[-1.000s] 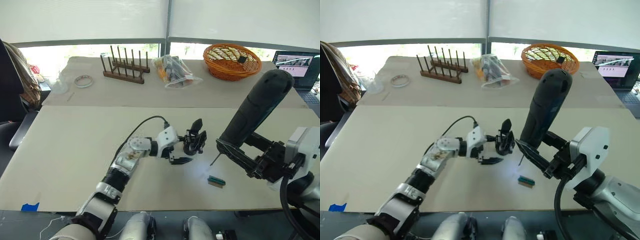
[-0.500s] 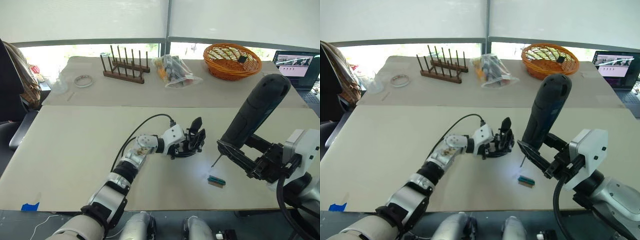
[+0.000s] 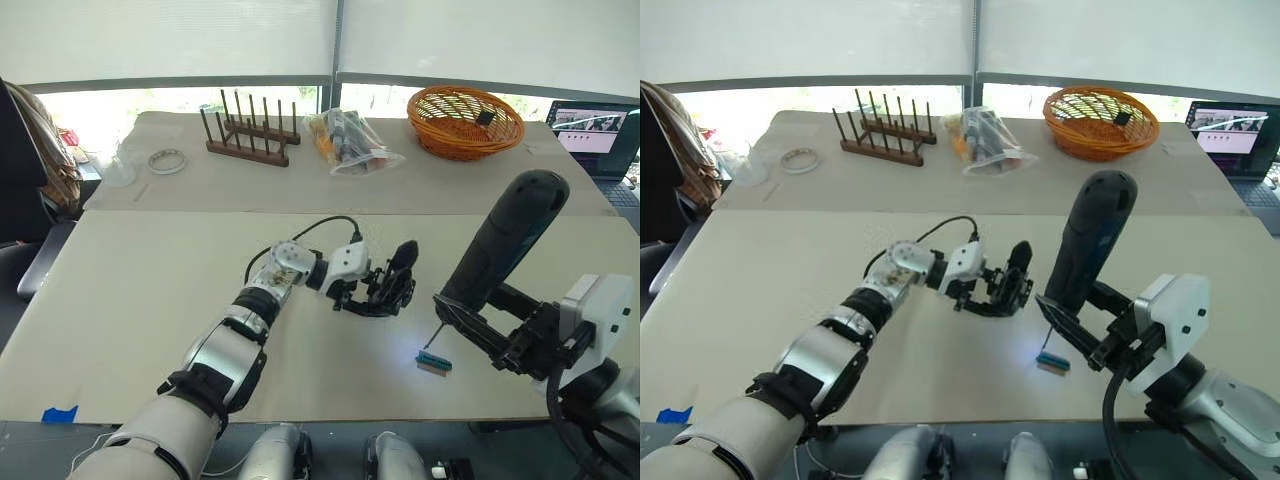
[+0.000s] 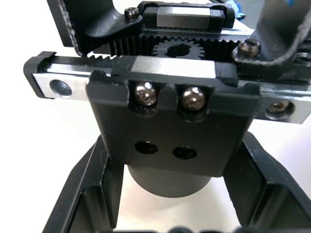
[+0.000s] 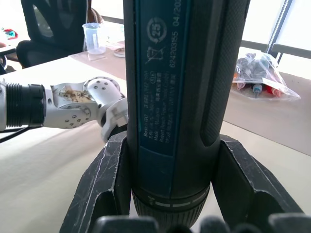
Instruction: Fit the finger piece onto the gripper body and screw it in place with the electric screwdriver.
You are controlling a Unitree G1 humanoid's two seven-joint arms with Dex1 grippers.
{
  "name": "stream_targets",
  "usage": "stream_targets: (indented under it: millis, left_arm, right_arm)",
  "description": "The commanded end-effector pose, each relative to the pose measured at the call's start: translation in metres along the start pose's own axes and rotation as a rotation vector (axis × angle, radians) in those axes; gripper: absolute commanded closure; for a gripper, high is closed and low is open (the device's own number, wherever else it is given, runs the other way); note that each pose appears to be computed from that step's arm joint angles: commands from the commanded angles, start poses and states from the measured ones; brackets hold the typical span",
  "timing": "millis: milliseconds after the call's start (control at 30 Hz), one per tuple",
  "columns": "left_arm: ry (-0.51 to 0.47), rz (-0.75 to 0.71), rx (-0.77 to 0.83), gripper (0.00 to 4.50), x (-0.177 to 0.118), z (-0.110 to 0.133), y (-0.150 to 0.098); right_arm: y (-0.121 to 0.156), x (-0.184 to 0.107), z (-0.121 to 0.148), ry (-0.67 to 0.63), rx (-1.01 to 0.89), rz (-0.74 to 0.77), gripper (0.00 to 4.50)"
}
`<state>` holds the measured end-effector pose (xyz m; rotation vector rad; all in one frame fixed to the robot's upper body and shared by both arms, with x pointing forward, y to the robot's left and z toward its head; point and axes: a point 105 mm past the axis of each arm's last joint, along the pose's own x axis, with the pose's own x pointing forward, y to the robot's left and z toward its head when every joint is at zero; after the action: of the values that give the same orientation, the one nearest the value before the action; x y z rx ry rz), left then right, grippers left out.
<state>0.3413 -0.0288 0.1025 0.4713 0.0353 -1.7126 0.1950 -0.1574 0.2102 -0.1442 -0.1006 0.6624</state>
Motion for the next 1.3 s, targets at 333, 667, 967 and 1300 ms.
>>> stream_targets:
  millis: [333,667,967,1300]
  left_arm:
    - [0.083,0.099,-0.037,0.0,-0.003,-0.011,0.012]
    - [-0.017,0.204,-0.152,0.0,-0.029,-0.019,-0.006]
    - [-0.018,0.371,-0.205,0.0,-0.009,-0.016,-0.032]
    - [-0.02,0.416,-0.189,0.0,0.009,-0.009,-0.028]
  right_arm:
    - [0.005,0.0,0.017,-0.061,-0.061,0.026,2.58]
    - [0.003,0.001,0.017,-0.06,-0.048,0.043,2.58]
    - [0.0,0.0,0.02,-0.058,-0.03,0.055,2.58]
    - [0.009,0.019,0.05,-0.12,-0.084,0.179,2.58]
